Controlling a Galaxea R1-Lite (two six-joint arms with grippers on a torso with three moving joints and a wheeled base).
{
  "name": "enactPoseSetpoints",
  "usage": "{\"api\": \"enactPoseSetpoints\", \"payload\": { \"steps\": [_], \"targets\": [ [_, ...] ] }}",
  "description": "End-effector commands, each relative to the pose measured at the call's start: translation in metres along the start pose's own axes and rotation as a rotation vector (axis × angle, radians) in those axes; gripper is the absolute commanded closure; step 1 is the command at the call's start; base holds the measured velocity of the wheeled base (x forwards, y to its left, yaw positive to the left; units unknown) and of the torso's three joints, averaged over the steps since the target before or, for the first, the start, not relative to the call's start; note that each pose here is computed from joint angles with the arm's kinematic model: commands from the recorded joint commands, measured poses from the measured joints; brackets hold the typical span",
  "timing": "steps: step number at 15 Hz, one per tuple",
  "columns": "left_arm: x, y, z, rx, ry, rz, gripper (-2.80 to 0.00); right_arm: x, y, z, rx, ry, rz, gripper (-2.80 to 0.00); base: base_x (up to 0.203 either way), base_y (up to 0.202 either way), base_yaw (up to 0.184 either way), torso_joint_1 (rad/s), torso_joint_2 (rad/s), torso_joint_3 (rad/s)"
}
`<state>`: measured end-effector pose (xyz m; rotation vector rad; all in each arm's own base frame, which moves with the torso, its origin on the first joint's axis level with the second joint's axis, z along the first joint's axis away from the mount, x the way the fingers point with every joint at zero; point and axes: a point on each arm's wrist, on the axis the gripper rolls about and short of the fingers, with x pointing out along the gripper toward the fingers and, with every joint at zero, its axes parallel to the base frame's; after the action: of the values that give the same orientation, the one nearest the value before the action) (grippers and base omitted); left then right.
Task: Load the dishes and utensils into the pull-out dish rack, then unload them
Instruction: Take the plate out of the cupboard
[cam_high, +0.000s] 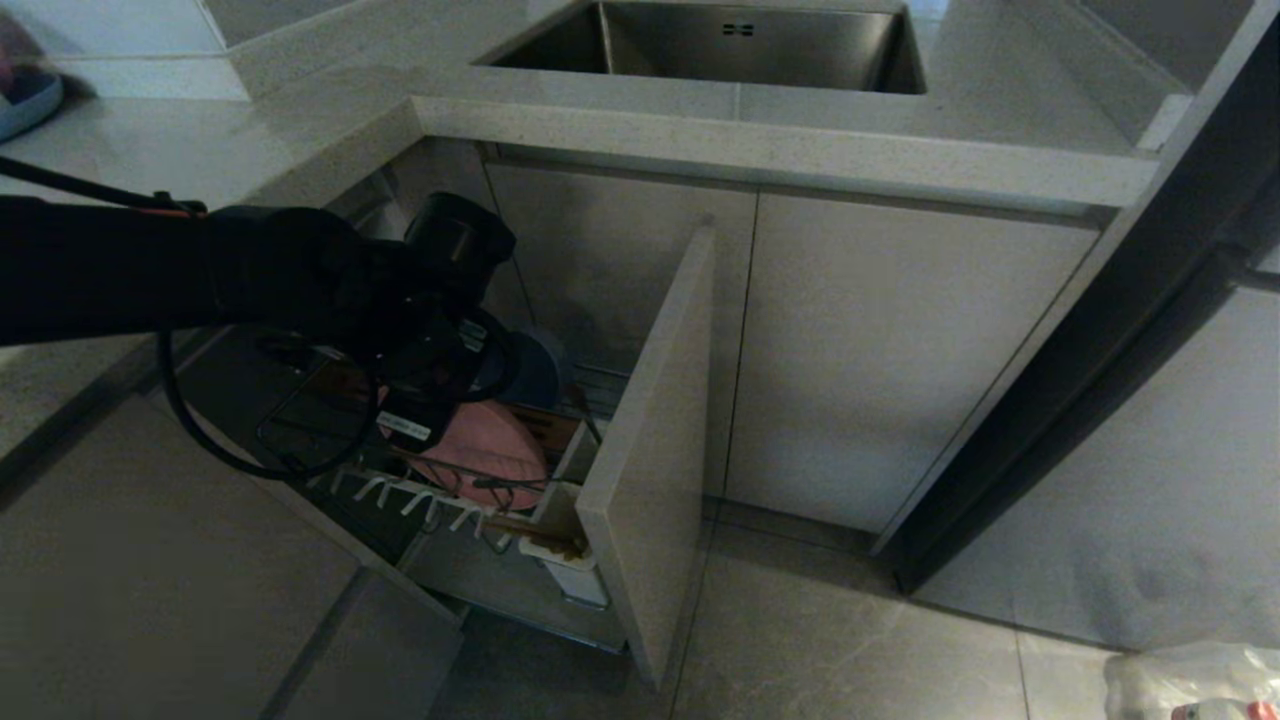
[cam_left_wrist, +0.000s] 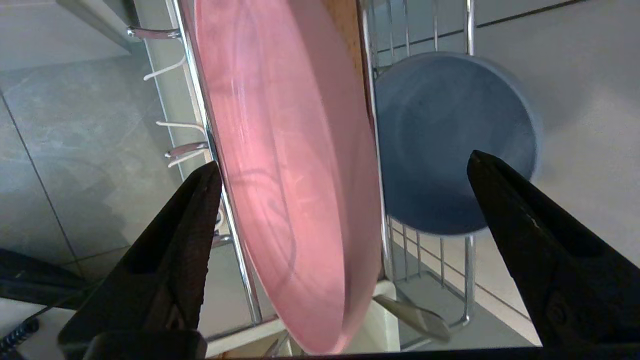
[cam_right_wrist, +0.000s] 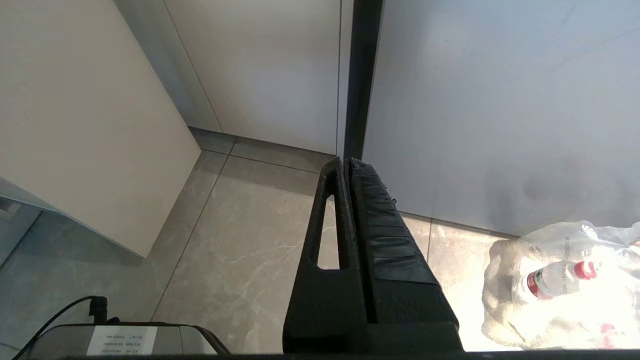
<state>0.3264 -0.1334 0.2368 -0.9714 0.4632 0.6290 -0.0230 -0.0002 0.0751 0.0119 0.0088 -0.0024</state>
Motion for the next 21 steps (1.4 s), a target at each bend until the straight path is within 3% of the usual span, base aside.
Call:
{"api": "enactPoseSetpoints", "payload": {
  "steps": [1,3,4,10,16,21],
  "targets": [
    [0.002,0.0,-0.001,-0.004,-0.003,0.007,-2.8,0.0,0.0,0.0,0.0,0.002,0.001,0.0,0.0,0.0,0.0,0.0,0.0,0.0],
    [0.003,0.001,-0.002,-0.004,-0.003,0.009,-2.8,0.0,0.0,0.0,-0.001,0.002,-0.001,0.0,0.0,0.0,0.0,0.0,0.0,0.0],
    [0.003,0.001,-0.002,-0.003,-0.005,0.011,0.0,0.0,0.0,0.0,0.0,0.002,0.001,0.0,0.0,0.0,0.0,0.0,0.0,0.0],
    [0.004,0.004,-0.002,0.013,-0.011,0.031,0.0,0.0,0.0,0.0,0.0,0.002,0.001,0.0,0.0,0.0,0.0,0.0,0.0,0.0],
    [-0.002,0.014,-0.002,0.058,-0.023,0.104,0.0,0.0,0.0,0.0,0.0,0.002,0.001,0.0,0.0,0.0,0.0,0.0,0.0,0.0],
    [-0.02,0.011,0.005,0.045,-0.032,0.058,0.0,0.0,0.0,0.0,0.0,0.002,-0.001,0.0,0.0,0.0,0.0,0.0,0.0,0.0]
  ]
}}
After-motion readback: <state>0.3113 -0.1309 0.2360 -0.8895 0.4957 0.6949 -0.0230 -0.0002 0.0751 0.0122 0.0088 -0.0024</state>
